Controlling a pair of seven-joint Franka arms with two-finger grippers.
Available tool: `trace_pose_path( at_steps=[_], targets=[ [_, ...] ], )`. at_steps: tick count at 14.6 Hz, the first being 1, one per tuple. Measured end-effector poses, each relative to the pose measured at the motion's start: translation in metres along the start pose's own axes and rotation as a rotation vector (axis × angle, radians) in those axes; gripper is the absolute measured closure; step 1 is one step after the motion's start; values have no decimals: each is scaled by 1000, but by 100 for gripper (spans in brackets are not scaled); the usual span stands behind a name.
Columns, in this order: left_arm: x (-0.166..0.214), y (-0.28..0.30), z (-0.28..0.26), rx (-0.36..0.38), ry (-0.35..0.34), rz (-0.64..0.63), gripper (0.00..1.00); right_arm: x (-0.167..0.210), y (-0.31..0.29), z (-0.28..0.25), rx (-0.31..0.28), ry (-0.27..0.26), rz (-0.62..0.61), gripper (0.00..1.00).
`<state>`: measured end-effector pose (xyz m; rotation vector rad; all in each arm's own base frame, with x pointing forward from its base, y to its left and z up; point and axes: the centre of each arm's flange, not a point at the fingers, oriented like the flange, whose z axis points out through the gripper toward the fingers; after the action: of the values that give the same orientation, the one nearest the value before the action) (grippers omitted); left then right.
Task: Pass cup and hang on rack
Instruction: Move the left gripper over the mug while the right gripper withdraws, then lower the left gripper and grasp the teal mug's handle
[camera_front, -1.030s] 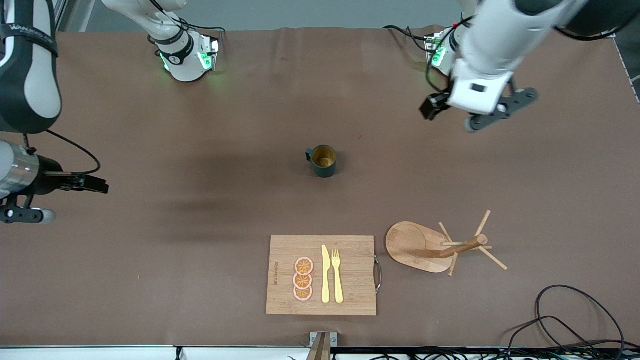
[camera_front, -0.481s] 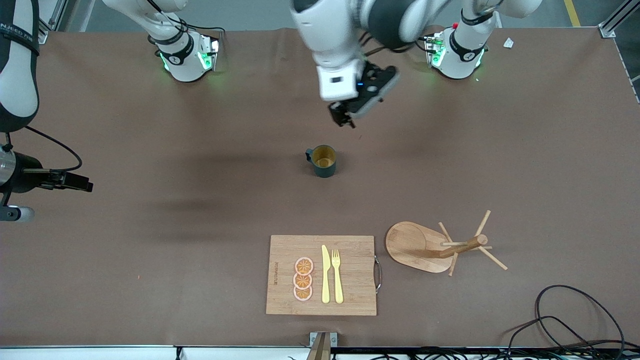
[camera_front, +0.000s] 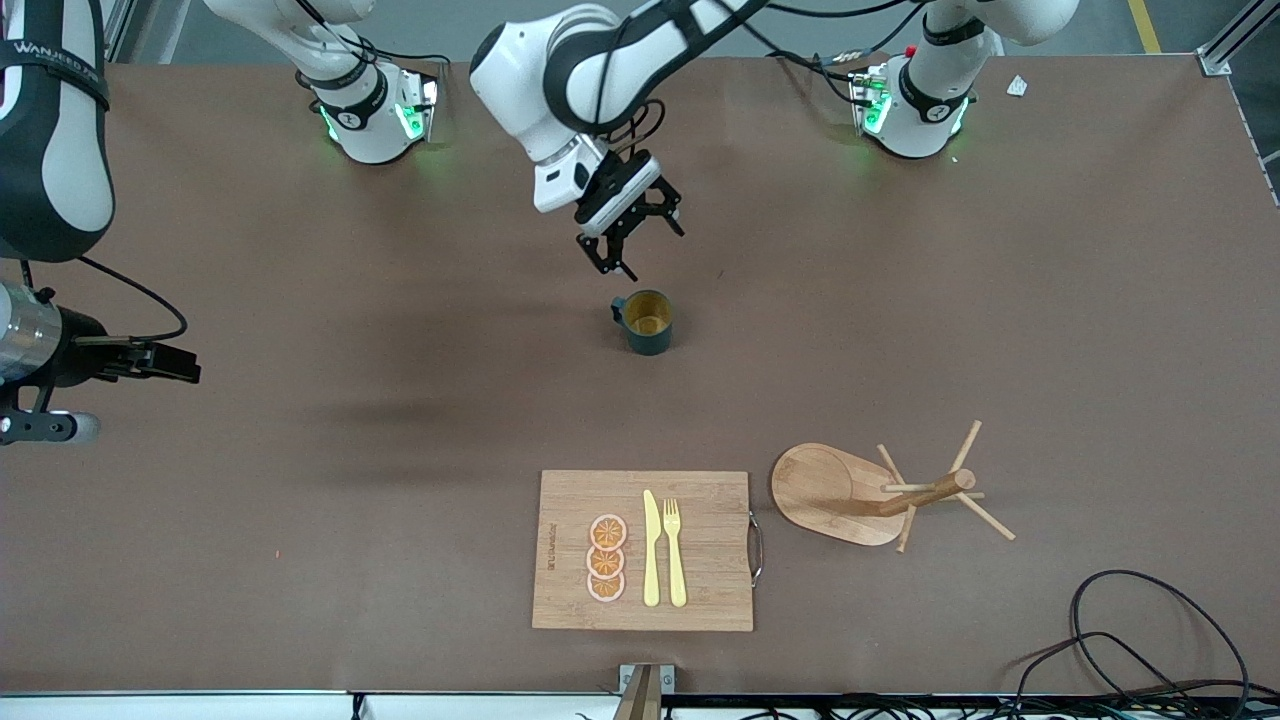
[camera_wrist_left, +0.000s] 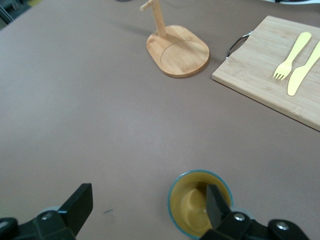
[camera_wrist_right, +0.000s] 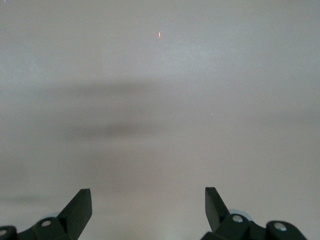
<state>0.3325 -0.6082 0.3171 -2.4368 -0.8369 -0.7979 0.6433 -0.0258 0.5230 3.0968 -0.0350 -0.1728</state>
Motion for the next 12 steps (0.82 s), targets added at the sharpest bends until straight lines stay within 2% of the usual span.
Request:
trace_pose_path(
  at_steps=[3, 5, 8, 12],
  targets=[
    [-58, 8, 17, -5, 136, -28, 0, 0, 1, -5, 1, 11, 2, 0],
    [-99, 13, 31, -25, 197, -74, 0, -2, -1, -8, 11, 0, 1, 0],
    [-129, 31, 49, -71, 208, -154, 0, -10, -1, -13, 15, -45, 1, 0],
    [-118, 49, 44, -135, 188, -202, 0, -24, -1, -37, 16, -27, 1, 0]
  ],
)
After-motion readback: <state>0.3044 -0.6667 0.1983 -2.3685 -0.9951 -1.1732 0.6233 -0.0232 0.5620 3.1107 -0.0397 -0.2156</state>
